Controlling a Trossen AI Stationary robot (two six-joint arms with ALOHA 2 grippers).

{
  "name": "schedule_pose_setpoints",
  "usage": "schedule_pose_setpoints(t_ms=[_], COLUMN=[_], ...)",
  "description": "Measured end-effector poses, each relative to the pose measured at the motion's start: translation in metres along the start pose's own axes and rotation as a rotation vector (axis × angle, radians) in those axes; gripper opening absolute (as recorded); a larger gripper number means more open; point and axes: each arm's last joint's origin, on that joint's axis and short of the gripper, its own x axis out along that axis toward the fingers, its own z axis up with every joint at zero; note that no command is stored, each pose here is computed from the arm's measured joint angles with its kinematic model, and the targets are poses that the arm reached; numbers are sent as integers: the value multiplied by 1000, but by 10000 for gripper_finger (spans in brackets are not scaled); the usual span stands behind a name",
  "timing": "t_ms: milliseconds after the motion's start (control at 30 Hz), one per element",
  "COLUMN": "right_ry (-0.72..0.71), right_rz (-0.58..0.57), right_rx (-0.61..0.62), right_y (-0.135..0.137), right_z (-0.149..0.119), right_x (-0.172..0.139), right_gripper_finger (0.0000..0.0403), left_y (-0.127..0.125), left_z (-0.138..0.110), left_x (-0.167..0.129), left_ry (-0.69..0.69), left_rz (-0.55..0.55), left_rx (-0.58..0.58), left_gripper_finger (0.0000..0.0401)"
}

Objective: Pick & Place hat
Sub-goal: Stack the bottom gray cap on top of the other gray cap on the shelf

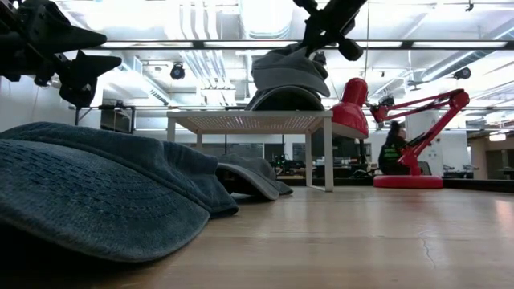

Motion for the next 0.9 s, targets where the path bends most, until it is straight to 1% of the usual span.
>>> schedule_pose_setpoints(t_ms=[367,467,600,700,900], right_ry=[15,28,37,40,43], right_rz=[-1,0,-27,-52,-51], right_rx=[1,0,-22,-16,-5], right_y=[0,0,-3,-6,-6], right_z=[0,-1,-1,-1,-1], right_x=[0,0,0,0,0], right_gripper_finger=[13,19,44,68,114], left_y=[0,0,0,0,0], left_z=[0,0,0,0,0], left_x=[0,0,0,0,0], left_ry=[0,0,0,0,-1], left_rz=[0,0,0,0,0], left_rx=[0,0,0,0,0], left_gripper_finger=[195,195,195,195,195])
